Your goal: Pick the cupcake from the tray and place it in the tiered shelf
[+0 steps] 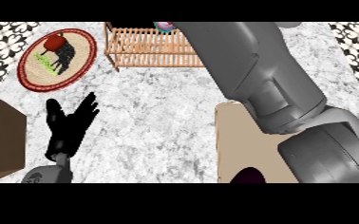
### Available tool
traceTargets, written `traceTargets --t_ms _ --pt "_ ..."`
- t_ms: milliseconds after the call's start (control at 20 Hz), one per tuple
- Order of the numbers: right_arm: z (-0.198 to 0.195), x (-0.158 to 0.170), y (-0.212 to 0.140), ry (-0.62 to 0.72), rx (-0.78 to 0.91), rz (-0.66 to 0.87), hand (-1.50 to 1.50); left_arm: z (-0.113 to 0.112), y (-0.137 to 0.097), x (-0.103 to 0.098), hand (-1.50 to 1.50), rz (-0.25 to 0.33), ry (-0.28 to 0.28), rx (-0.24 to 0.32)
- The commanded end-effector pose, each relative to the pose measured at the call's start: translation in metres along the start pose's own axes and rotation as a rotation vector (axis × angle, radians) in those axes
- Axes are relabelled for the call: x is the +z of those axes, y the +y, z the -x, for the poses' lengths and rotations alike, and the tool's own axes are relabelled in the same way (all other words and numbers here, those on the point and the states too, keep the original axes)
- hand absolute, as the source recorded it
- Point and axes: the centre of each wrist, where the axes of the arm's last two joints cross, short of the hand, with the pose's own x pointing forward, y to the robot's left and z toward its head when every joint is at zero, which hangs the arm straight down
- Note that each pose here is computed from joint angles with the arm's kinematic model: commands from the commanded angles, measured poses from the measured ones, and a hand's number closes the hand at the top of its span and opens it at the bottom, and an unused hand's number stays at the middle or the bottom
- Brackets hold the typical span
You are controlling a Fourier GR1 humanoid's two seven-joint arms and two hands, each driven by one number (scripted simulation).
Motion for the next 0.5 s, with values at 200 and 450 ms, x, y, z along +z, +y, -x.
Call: traceTargets --t_ms 200,450 --pt "0.01 -0.005 -0.009 0.042 -0.311 0.054 -1.5 -0.001 0.001 -0.004 0.0 -0.002 -0.01 0.009" --pt "-0.004 -0.011 -0.031 0.082 -0.495 0.108 -1.5 -0.004 -0.005 -0.003 0.0 0.001 -0.017 0.02"
